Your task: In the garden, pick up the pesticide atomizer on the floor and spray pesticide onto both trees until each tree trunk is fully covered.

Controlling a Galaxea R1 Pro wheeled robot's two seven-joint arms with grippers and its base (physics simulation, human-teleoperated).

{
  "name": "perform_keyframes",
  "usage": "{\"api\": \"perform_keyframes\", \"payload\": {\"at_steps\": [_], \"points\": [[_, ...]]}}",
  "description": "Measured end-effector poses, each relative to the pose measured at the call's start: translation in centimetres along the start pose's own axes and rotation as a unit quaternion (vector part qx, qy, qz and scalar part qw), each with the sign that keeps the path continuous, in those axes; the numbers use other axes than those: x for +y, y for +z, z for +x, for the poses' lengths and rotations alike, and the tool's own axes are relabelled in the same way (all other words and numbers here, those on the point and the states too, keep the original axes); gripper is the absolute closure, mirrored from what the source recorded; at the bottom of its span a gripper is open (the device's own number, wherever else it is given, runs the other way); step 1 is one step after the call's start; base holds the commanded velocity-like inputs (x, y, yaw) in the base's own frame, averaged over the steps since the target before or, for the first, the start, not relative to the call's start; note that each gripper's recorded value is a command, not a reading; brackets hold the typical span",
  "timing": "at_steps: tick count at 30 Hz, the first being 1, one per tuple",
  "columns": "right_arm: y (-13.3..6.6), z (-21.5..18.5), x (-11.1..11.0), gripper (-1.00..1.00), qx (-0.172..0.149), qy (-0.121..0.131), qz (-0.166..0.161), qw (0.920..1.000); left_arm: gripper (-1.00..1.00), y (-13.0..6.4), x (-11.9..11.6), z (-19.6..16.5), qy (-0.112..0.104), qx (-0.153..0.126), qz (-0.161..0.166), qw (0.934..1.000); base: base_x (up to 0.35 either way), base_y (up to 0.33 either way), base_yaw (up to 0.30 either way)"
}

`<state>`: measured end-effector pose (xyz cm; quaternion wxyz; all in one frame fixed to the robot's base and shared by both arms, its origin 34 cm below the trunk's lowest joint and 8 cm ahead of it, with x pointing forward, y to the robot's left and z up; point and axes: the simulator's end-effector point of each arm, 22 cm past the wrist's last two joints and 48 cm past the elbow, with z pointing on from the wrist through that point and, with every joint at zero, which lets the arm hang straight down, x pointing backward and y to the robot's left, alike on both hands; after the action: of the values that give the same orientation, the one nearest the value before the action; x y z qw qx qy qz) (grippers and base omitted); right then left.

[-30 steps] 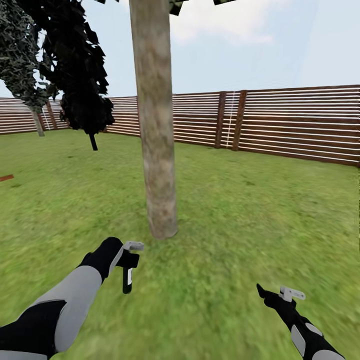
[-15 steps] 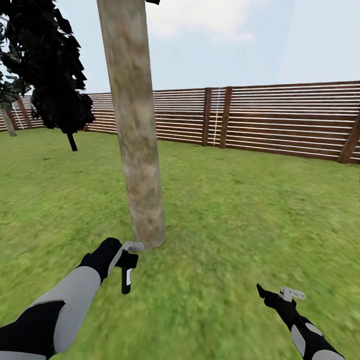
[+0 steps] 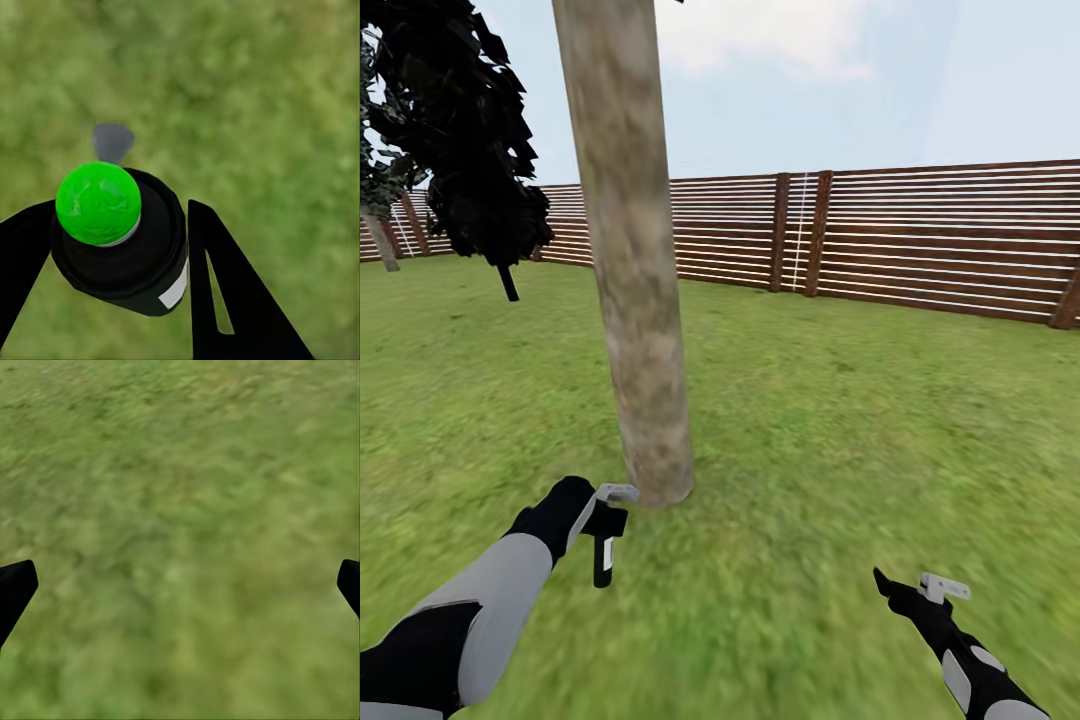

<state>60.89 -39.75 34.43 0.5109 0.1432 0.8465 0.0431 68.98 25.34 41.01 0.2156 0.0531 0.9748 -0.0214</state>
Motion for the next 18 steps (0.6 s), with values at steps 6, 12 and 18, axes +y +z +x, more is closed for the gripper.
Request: {"api": "perform_keyframes", "payload": {"at_steps": [6,12,18], "points": [[0.0,0.0,0.0,-1.00,0.000,0.000,0.000,1.0000,1.00,0.0,0.0,-0.1,0.001,-0.003,0.000,1.0000,0.150,0.000,0.000],[0.0,0.0,0.0,-1.00,0.001,0.000,0.001,1.0000,1.00,-0.6,0.3,-1.8,0.002,-0.027,-0.001,0.9996,0.004,0.000,-0.003],[0.0,0.0,0.0,-1.00,0.001,0.000,0.001,1.0000,1.00,-2.6,0.9,-5.2,0.002,-0.064,-0.011,0.9979,0.000,0.000,-0.164]]}}
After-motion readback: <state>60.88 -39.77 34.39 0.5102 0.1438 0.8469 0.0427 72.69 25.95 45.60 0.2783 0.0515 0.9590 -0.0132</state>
